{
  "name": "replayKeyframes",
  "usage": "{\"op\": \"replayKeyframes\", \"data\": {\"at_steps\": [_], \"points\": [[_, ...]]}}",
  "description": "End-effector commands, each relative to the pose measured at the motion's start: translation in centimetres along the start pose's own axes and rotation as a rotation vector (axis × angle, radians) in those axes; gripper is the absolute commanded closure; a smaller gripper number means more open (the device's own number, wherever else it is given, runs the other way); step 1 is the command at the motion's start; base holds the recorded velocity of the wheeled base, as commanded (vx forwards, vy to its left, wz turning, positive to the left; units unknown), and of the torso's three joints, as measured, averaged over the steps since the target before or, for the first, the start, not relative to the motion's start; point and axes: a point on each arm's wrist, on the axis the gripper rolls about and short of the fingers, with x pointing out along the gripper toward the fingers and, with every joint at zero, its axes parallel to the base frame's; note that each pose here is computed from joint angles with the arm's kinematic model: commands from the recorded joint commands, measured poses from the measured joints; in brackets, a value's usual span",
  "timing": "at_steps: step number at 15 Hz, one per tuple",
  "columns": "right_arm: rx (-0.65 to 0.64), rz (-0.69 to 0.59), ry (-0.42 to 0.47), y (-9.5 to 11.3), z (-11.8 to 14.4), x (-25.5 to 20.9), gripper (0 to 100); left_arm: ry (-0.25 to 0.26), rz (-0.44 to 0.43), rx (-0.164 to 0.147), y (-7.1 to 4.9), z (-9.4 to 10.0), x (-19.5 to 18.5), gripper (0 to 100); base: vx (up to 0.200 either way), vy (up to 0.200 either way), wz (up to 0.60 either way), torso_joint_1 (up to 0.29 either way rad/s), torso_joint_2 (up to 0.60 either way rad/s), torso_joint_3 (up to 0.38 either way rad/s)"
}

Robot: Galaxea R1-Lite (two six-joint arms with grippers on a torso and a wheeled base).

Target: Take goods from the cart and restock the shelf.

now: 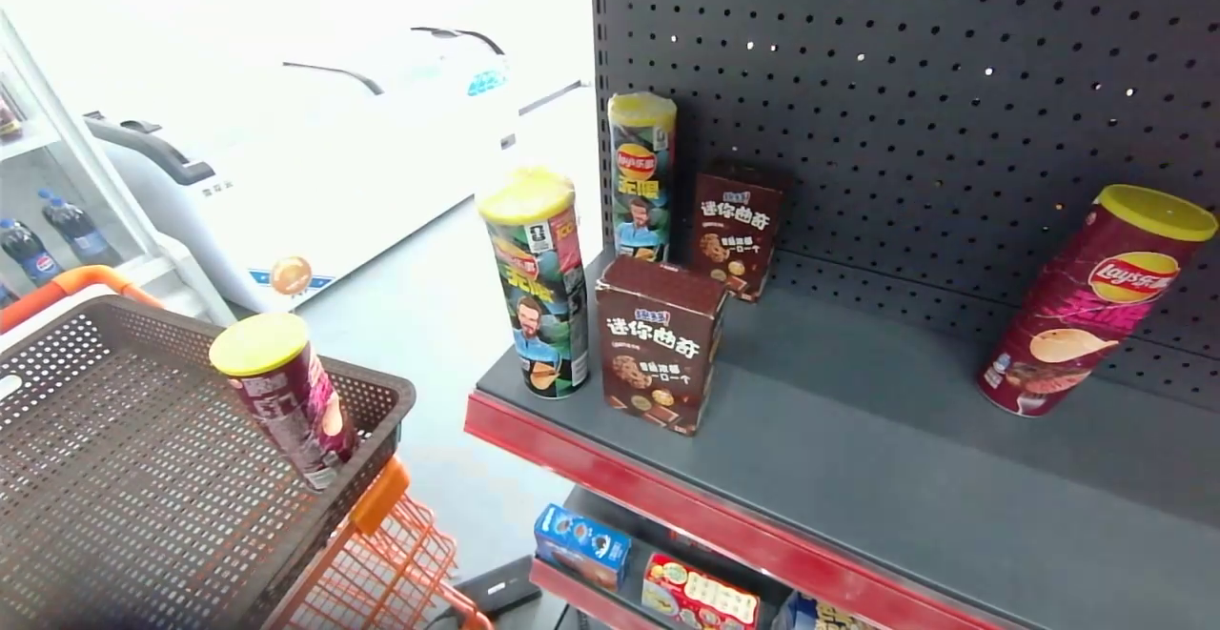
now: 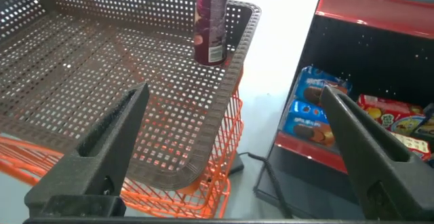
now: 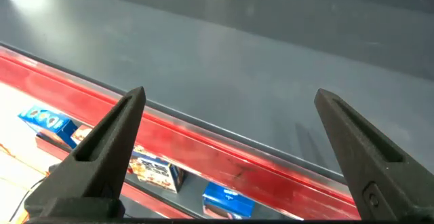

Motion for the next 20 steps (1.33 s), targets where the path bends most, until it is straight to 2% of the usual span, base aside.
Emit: {"op": "replayKeyframes", "data": {"at_steps": [1, 8, 9, 10, 11, 12, 13, 14, 15, 16, 18, 20], "points": [[-0.001, 0.000, 0.001, 0.0, 0.0, 0.0, 0, 0.001, 0.000, 0.001, 0.0, 0.0, 0.0, 0, 0.000, 0.000, 0.00, 0.000, 0.00, 0.000], [-0.001, 0.000, 0.001, 0.0, 0.0, 0.0, 0, 0.000, -0.003, 0.004, 0.0, 0.1, 0.0, 0, 0.000, 0.000, 0.00, 0.000, 0.00, 0.000], [0.001, 0.000, 0.001, 0.0, 0.0, 0.0, 0, -0.036, -0.031, 0.025, -0.1, 1.4, -0.4, 0, 0.000, 0.000, 0.00, 0.000, 0.00, 0.000], [0.001, 0.000, 0.001, 0.0, 0.0, 0.0, 0, -0.023, -0.059, 0.044, -0.1, 2.9, -0.7, 0, 0.000, 0.000, 0.00, 0.000, 0.00, 0.000], [0.001, 0.000, 0.001, 0.0, 0.0, 0.0, 0, 0.008, -0.061, 0.044, -0.1, 3.7, -0.6, 0, 0.000, 0.000, 0.00, 0.000, 0.00, 0.000], [-0.001, 0.000, 0.001, 0.0, 0.0, 0.0, 0, 0.058, -0.065, 0.041, -0.1, 7.1, 0.4, 0, 0.000, 0.000, 0.00, 0.000, 0.00, 0.000], [-0.001, 0.000, 0.001, 0.0, 0.0, 0.0, 0, 0.089, -0.072, 0.038, -0.1, 8.2, 1.1, 0, 0.000, 0.000, 0.00, 0.000, 0.00, 0.000], [-0.001, 0.000, 0.001, 0.0, 0.0, 0.0, 0, 0.151, -0.036, 0.022, -0.1, 9.2, 2.8, 0, 0.000, 0.000, 0.00, 0.000, 0.00, 0.000], [-0.001, 0.000, 0.001, 0.0, 0.0, 0.0, 0, 0.190, 0.016, 0.016, 0.0, 9.8, 4.5, 0, 0.000, 0.000, 0.00, 0.000, 0.00, 0.000], [-0.001, 0.000, 0.001, 0.0, 0.0, 0.0, 0, 0.206, 0.046, 0.016, 0.2, 10.2, 5.7, 0, 0.000, 0.000, 0.00, 0.000, 0.00, 0.000], [-0.001, 0.000, 0.001, 0.0, 0.0, 0.0, 0, 0.312, 0.035, 0.037, 0.5, 10.0, 9.0, 0, 0.000, 0.000, 0.00, 0.000, 0.00, 0.000], [0.001, 0.000, 0.001, 0.0, 0.0, 0.0, 0, 0.388, 0.021, 0.048, 0.6, 9.4, 11.8, 0, 0.000, 0.000, 0.00, 0.000, 0.00, 0.000]]}}
